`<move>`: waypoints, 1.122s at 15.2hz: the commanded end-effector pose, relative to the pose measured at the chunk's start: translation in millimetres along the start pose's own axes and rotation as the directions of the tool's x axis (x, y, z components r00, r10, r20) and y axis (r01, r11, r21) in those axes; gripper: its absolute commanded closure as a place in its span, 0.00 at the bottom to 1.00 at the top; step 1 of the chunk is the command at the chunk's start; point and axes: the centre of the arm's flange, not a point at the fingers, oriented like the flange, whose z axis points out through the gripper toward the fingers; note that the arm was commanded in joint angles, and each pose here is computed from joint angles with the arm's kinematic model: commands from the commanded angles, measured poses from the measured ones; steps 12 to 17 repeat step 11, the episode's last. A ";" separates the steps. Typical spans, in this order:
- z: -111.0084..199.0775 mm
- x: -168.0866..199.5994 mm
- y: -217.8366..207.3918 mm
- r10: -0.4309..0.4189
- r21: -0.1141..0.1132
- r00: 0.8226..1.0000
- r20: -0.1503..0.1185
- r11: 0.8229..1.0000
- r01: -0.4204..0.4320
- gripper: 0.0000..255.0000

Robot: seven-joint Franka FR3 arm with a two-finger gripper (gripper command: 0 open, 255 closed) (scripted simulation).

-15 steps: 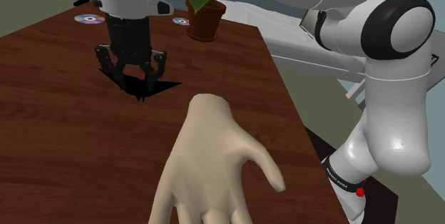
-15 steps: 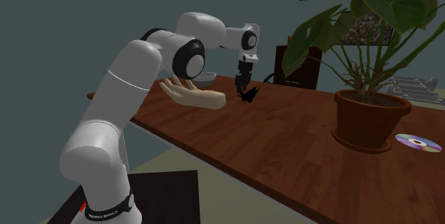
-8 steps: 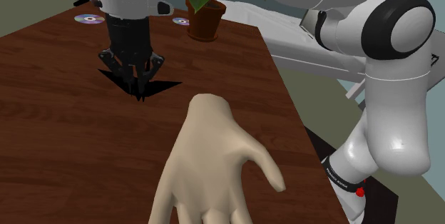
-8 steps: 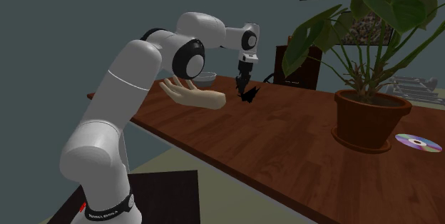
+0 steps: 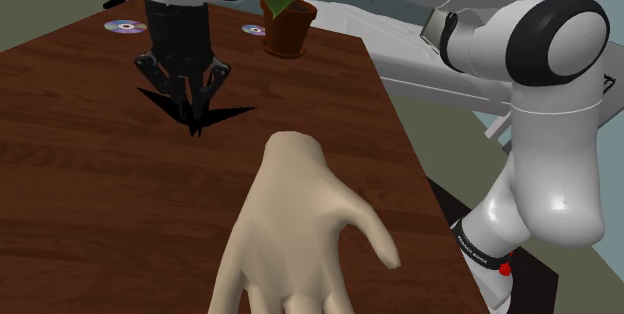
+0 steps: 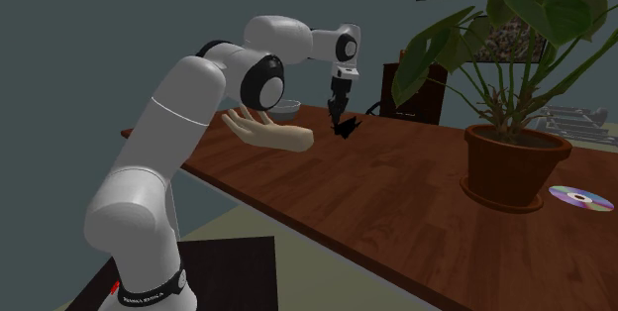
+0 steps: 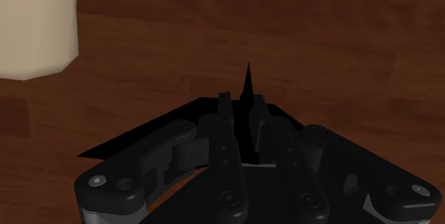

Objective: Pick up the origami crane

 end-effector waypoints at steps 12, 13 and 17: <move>-53.0 -6.2 1.5 0.000 0.000 1.000 0.000 1.000 0.000 1.00; -53.0 -6.2 1.5 0.000 0.000 1.000 0.000 1.000 0.000 1.00; -53.0 -6.2 1.5 0.000 0.000 1.000 0.000 1.000 0.000 1.00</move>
